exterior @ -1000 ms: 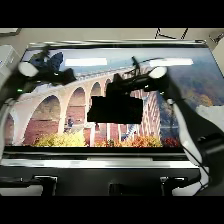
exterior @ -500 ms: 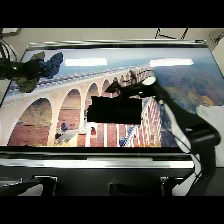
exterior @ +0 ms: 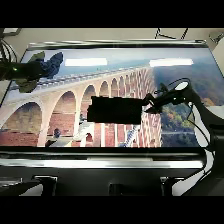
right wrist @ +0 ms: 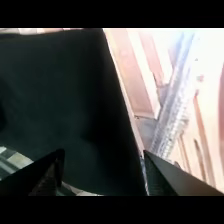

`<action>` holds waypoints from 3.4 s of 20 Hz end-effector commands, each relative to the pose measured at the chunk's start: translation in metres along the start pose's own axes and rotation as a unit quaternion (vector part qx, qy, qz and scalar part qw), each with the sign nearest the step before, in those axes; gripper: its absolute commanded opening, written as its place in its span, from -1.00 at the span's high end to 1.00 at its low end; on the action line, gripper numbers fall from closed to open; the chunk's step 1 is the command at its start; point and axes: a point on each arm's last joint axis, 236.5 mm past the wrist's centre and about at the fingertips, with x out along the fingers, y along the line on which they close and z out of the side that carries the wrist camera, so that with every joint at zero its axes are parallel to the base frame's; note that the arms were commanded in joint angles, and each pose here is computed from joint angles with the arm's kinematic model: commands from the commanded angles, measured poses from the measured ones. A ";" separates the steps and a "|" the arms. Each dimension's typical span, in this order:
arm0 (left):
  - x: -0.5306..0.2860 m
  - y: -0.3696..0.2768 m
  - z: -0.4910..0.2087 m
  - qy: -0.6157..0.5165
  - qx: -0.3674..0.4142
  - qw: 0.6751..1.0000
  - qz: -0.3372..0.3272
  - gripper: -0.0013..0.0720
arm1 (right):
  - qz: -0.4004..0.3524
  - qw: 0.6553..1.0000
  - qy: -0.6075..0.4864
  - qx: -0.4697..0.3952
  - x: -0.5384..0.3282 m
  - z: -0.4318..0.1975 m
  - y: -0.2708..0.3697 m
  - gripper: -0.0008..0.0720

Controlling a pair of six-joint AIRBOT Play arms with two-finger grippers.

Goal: Fold the clothes and pants, and hang the long-sleeved shirts on hangers.

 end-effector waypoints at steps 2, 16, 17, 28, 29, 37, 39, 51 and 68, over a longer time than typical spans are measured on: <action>0.001 -0.006 -0.002 0.003 0.004 1.000 -0.005 0.91 | 0.048 0.999 0.021 -0.014 0.034 -0.007 0.014 -0.51; 0.002 -0.008 0.001 -0.003 0.000 1.000 -0.006 0.91 | 0.072 0.968 -0.225 -0.089 -0.248 0.042 0.074 0.86; 0.002 -0.007 0.003 -0.007 0.000 1.000 -0.005 0.91 | 0.056 0.964 -0.249 -0.079 -0.275 0.042 0.064 0.86; 0.002 -0.007 0.008 -0.018 0.000 1.000 -0.005 0.91 | 0.008 0.871 -0.471 0.141 -0.485 0.015 -0.104 0.86; 0.002 -0.007 0.008 -0.019 0.000 1.000 -0.005 0.91 | 0.013 0.866 -0.473 0.159 -0.491 0.007 -0.113 0.86; 0.002 -0.007 0.010 -0.022 0.000 1.000 -0.005 0.91 | 0.010 0.874 -0.425 0.233 -0.500 -0.089 -0.128 0.86; 0.002 -0.007 0.010 -0.023 0.002 1.000 -0.005 0.91 | -0.011 0.878 -0.400 0.264 -0.492 -0.108 -0.142 0.86; 0.004 -0.015 0.008 -0.020 0.009 1.000 -0.011 0.91 | -0.226 0.819 -0.211 0.484 -0.386 -0.210 -0.307 0.86; -0.001 0.017 0.078 -0.145 0.032 0.982 0.118 0.92 | -0.130 0.811 -0.568 0.045 -0.547 -0.022 -0.082 -0.55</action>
